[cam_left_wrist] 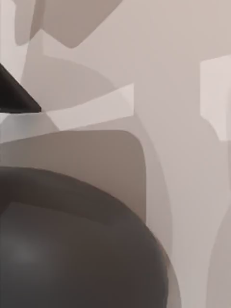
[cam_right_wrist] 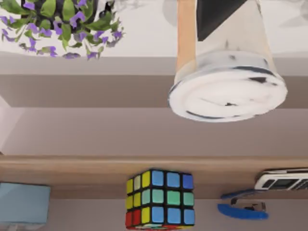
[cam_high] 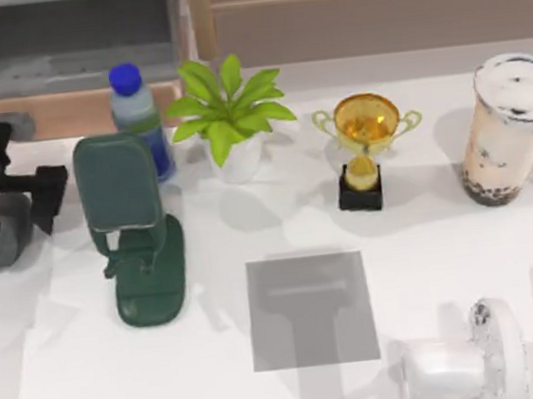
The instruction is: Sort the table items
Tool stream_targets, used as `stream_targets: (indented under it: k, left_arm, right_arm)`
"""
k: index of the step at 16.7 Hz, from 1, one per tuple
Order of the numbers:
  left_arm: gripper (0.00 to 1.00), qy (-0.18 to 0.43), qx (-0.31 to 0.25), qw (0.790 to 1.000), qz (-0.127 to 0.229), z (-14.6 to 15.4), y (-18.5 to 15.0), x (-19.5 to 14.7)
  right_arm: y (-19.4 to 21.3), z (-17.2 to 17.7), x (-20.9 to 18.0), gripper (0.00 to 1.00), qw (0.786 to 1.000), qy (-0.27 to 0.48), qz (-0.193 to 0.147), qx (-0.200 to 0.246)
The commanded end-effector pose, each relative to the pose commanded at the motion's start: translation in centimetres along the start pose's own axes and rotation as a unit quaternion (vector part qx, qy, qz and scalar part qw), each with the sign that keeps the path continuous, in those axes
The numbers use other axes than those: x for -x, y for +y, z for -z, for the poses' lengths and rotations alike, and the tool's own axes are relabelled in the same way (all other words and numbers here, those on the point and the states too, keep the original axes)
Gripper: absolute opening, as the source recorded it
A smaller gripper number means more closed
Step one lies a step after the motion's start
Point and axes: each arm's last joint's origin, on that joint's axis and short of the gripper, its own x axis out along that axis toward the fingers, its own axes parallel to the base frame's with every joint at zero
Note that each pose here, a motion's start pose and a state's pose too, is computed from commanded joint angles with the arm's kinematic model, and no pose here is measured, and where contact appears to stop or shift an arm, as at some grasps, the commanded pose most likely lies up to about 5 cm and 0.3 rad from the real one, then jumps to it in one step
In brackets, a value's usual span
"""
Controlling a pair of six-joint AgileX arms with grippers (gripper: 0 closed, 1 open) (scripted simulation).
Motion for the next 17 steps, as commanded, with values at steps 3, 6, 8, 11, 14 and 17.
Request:
stream_targets:
  k: [3,6,8,11,14,17]
  left_arm:
    - [0.47,0.000,0.000,1.000,0.000,0.00,0.00,0.00]
    - [0.25,0.000,0.000,1.000,0.000,0.00,0.00,0.00]
    - [0.10,0.000,0.000,1.000,0.000,0.00,0.00,0.00]
    - [0.00,0.000,0.000,1.000,0.000,0.00,0.00,0.00]
    - [0.00,0.000,0.000,1.000,0.000,0.00,0.00,0.00]
    - [0.00,0.000,0.000,1.000,0.000,0.00,0.00,0.00]
  right_arm:
    - [0.00,0.00,0.00,1.00,1.000,0.000,0.000,0.000]
    - [0.00,0.00,0.00,1.00,1.000,0.000,0.000,0.000]
    - [0.00,0.00,0.00,1.00,1.000,0.000,0.000,0.000]
    - [0.00,0.00,0.00,1.00,1.000,0.000,0.000,0.000]
    - [0.00,0.00,0.00,1.00,1.000,0.000,0.000,0.000]
    - [0.00,0.00,0.00,1.00,1.000,0.000,0.000,0.000]
